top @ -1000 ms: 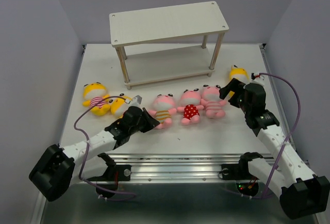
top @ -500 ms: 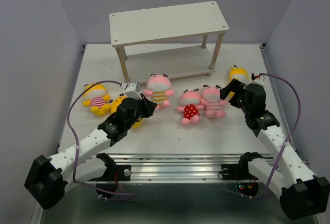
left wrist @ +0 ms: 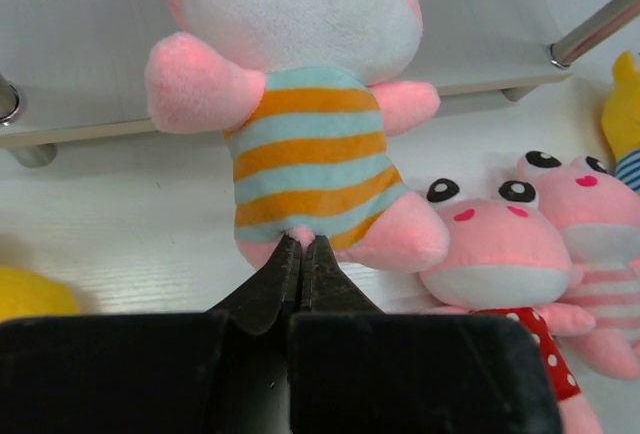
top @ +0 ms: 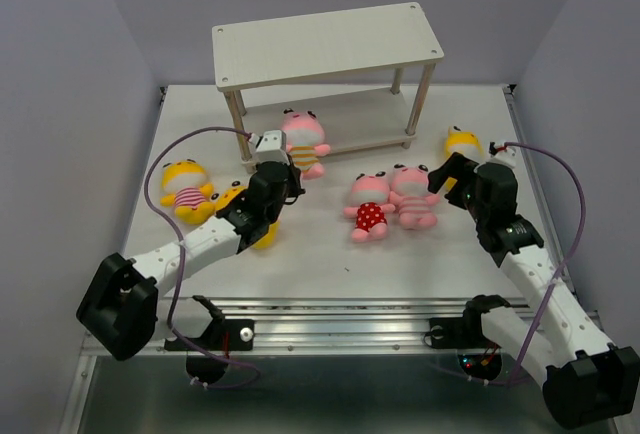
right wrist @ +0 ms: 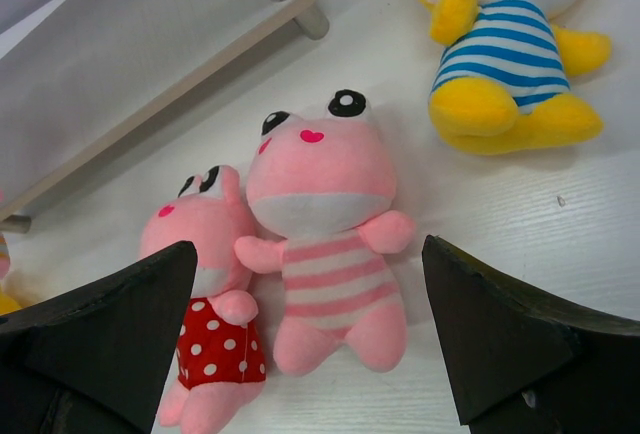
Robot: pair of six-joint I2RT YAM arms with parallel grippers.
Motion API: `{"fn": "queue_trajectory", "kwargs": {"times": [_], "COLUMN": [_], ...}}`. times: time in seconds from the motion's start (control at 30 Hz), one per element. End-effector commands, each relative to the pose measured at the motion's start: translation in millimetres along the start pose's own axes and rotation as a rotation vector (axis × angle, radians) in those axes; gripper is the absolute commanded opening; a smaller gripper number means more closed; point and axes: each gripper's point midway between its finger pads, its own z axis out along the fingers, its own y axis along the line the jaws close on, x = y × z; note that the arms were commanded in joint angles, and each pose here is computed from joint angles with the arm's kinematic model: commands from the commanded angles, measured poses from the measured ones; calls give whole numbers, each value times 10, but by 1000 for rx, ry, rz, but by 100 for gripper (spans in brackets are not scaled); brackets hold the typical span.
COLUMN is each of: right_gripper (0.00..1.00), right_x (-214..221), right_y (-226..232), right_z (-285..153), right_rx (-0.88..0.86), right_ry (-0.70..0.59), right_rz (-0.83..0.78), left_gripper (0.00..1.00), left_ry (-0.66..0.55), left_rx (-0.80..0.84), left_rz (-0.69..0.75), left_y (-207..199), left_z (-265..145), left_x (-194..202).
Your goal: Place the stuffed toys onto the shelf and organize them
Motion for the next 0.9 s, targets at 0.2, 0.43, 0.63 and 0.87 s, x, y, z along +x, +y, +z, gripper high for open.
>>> {"fn": "queue_trajectory", "kwargs": {"times": [0.2,0.43,0.63,0.87], "right_gripper": [100,100,100,100], "right_x": [-155,-136,-144,-148], "right_y": [10,-7,-16,-30], "right_z": [-32,-8,-20,-21], "right_rx": [-1,7,9,15], "right_ry": [-71,-65,-71,-77], "right_rz": [-10,-15,-17,-17], "left_gripper": [0,0,0,0], "left_ry": [-167,-199,-214,-202], "left_rx": [-77,-110,-160,-184], "left_rz": [-55,-67,-81,-69], "left_y": [220,329,421,537], "left_z": [338,505,586,713], "left_x": [-501,-493,-472,-475]}}
